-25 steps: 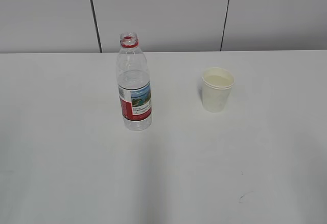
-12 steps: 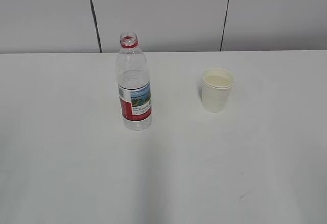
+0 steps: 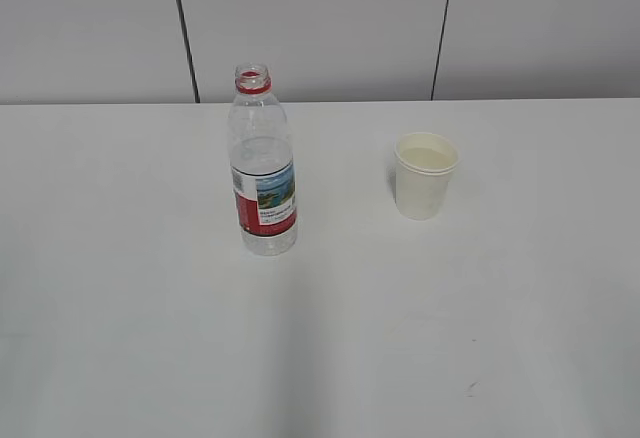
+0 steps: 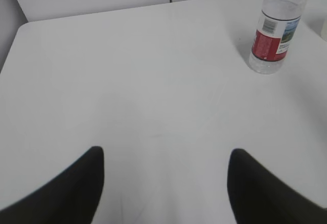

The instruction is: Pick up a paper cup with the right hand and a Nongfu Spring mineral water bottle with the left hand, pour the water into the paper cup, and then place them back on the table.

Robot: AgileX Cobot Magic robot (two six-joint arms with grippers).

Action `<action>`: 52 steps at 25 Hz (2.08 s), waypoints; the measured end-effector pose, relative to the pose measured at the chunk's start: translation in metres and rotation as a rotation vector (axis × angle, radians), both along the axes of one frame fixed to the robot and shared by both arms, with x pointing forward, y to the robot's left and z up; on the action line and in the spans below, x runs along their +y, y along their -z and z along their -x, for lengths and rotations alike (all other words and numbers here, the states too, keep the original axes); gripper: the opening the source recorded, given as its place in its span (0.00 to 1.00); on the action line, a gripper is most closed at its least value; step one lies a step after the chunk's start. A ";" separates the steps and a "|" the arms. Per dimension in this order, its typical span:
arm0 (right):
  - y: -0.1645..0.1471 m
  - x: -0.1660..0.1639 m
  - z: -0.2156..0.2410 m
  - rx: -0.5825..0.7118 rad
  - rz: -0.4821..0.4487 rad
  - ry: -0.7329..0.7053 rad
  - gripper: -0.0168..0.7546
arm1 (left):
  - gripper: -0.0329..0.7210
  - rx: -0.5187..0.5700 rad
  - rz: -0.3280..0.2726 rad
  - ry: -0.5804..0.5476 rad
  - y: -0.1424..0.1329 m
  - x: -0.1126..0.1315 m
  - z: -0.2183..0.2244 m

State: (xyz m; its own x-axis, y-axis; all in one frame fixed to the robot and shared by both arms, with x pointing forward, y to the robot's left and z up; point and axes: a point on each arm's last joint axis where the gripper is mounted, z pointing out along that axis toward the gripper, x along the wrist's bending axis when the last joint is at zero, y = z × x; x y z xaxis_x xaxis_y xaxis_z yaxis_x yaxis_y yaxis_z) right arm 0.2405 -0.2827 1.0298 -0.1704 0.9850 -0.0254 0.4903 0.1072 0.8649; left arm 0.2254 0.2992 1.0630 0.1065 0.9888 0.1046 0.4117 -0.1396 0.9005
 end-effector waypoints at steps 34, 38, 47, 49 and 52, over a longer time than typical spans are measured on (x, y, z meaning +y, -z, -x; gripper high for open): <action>0.000 0.000 0.000 0.002 0.000 0.000 0.78 | 0.65 -0.001 0.003 0.002 0.000 0.000 0.000; 0.000 0.000 0.000 0.002 0.000 0.000 0.78 | 0.65 -0.001 0.004 0.002 0.000 0.000 0.000; 0.000 0.000 0.000 0.002 0.000 0.000 0.78 | 0.65 -0.001 0.006 0.002 0.000 0.000 0.000; 0.000 0.000 0.000 0.002 0.000 0.000 0.78 | 0.65 -0.001 0.006 0.002 0.000 0.000 0.000; 0.000 0.000 0.000 0.002 0.000 0.000 0.78 | 0.65 -0.001 0.006 0.002 0.000 0.000 0.000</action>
State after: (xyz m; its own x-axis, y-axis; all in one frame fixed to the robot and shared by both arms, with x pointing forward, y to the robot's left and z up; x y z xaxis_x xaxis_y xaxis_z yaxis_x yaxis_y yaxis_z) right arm 0.2405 -0.2827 1.0297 -0.1708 0.9850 -0.0252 0.4917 0.1074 0.8641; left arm 0.2252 0.2988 1.0630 0.1085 0.9892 0.0990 0.4107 -0.1353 0.9017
